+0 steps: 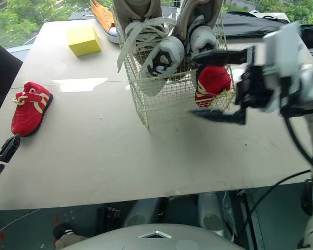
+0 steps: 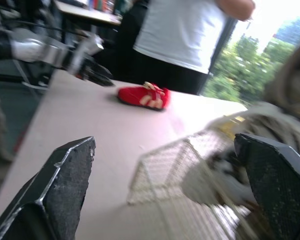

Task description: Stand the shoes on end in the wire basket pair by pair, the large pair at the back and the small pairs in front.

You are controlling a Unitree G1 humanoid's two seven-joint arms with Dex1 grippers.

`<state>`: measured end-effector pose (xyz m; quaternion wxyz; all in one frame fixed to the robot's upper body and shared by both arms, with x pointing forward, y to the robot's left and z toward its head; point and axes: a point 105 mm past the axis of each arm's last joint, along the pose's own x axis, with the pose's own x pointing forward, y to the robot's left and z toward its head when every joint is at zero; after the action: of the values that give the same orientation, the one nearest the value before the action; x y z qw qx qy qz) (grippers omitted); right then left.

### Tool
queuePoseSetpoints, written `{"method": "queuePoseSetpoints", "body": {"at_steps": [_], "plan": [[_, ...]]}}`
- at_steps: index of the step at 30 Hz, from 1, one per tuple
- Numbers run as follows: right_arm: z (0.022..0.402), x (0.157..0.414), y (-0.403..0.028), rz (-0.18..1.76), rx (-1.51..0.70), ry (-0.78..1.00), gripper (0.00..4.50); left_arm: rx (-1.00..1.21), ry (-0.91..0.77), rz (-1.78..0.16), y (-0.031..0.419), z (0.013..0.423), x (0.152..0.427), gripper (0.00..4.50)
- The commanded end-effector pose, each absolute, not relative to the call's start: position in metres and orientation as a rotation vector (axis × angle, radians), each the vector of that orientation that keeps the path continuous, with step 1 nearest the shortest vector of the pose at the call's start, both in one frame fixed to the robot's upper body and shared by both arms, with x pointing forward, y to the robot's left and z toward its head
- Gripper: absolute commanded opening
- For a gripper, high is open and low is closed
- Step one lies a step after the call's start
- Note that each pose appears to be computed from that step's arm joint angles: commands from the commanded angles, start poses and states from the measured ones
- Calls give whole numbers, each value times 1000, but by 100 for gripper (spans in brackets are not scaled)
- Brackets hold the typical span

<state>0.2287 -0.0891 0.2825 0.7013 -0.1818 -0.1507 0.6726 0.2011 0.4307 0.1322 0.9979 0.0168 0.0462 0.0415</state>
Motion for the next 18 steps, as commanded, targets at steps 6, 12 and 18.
{"method": "queuePoseSetpoints", "body": {"at_steps": [6,12,18], "plan": [[285,226,-90,1510,-388,-370,450,75,128,61,455,138,230,447],[287,225,-89,1513,-394,-371,450,105,229,43,459,123,251,447],[286,224,-89,1506,-386,-357,450,100,331,13,458,102,254,318]]}}
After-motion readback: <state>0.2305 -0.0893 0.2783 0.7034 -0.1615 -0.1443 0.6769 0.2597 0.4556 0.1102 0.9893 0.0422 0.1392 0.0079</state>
